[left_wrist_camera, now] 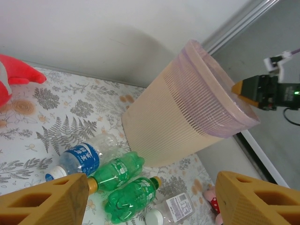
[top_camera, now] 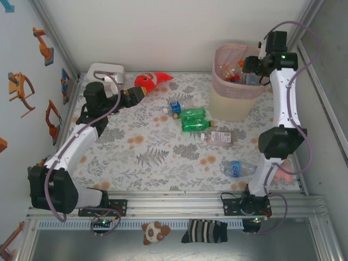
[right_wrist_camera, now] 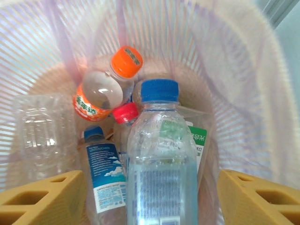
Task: Put the plastic bottles in the bin
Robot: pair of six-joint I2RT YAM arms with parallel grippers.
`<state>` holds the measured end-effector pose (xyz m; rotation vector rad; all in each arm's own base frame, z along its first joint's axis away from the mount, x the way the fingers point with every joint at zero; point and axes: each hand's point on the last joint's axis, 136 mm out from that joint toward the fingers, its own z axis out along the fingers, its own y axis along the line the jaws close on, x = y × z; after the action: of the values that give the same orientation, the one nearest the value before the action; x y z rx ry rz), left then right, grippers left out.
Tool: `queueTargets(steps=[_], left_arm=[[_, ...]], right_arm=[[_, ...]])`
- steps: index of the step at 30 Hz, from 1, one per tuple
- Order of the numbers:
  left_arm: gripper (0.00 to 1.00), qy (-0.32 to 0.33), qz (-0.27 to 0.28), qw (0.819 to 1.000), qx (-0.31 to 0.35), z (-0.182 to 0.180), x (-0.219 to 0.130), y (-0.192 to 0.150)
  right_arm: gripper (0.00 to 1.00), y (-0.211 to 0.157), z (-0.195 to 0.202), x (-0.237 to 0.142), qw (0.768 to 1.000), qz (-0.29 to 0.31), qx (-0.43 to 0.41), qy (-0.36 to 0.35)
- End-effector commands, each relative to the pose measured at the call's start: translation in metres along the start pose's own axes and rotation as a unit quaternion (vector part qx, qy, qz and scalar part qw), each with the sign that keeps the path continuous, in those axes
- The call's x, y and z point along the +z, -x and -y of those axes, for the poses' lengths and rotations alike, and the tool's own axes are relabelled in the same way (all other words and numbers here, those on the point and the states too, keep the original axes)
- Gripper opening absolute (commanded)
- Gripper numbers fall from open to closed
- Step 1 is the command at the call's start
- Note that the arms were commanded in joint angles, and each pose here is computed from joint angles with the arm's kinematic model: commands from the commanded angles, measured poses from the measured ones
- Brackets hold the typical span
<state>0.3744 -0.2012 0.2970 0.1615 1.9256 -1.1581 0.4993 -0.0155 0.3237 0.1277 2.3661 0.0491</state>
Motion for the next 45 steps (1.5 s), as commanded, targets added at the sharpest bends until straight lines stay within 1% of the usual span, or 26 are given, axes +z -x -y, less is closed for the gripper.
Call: queueTargets(steps=[1,4,8,10,12,14,16,19,22,25,26,27,30,32,35,38,45], left_arm=[[0.7,-0.016,-0.003,1.0,-0.007,0.011,0.011,0.004],[0.68,-0.004,-0.013,1.0,-0.028,0.007,0.026,-0.003],[0.67,0.042,-0.026,0.997,-0.066,-0.007,0.051,-0.019],[0.65,0.074,-0.029,0.991,-0.103,-0.022,0.061,-0.027],[0.63,0.09,-0.018,0.984,-0.151,-0.034,0.071,-0.033],[0.61,0.13,-0.006,0.968,-0.213,-0.054,0.078,-0.041],[0.61,0.155,-0.006,0.954,-0.256,-0.067,0.086,-0.05],[0.61,0.217,0.011,0.912,-0.349,-0.095,0.088,-0.068],[0.64,0.245,0.026,0.856,-0.454,-0.117,0.092,-0.09],[0.65,0.266,0.025,0.818,-0.51,-0.131,0.1,-0.105],[0.65,0.271,0.025,0.808,-0.522,-0.135,0.104,-0.109],[0.66,0.269,0.027,0.803,-0.531,-0.137,0.109,-0.109],[0.67,0.267,0.028,0.774,-0.573,-0.144,0.123,-0.117],[0.68,0.271,0.025,0.752,-0.601,-0.149,0.131,-0.127],[0.68,0.263,0.021,0.733,-0.627,-0.153,0.145,-0.136],[0.69,0.256,0.016,0.724,-0.64,-0.154,0.158,-0.14],[0.68,0.239,0.02,0.714,-0.658,-0.159,0.18,-0.14]], right_arm=[[0.72,0.012,0.0,-0.037,0.999,0.033,0.009,0.004],[0.72,0.014,-0.004,-0.05,0.999,0.045,0.014,0.014],[0.72,0.012,-0.012,-0.061,0.998,0.058,0.019,0.033],[0.71,0.01,-0.014,-0.064,0.997,0.059,0.021,0.037],[0.71,0.006,-0.017,-0.066,0.997,0.058,0.022,0.045],[0.71,0.004,-0.019,-0.067,0.997,0.057,0.022,0.049],[0.71,0.001,-0.019,-0.067,0.997,0.055,0.022,0.05],[0.71,-0.004,-0.019,-0.067,0.997,0.051,0.023,0.052],[0.71,-0.006,-0.022,-0.068,0.997,0.05,0.02,0.06],[0.71,-0.004,-0.023,-0.072,0.996,0.054,0.019,0.062],[0.71,-0.004,-0.023,-0.073,0.996,0.055,0.019,0.062],[0.71,-0.004,-0.022,-0.073,0.996,0.055,0.02,0.062],[0.71,-0.005,-0.023,-0.075,0.996,0.056,0.018,0.065],[0.71,-0.004,-0.025,-0.076,0.996,0.057,0.018,0.068],[0.71,-0.004,-0.025,-0.076,0.996,0.057,0.016,0.069],[0.71,-0.005,-0.024,-0.077,0.996,0.057,0.014,0.068],[0.71,-0.006,-0.024,-0.082,0.996,0.058,0.006,0.066]])
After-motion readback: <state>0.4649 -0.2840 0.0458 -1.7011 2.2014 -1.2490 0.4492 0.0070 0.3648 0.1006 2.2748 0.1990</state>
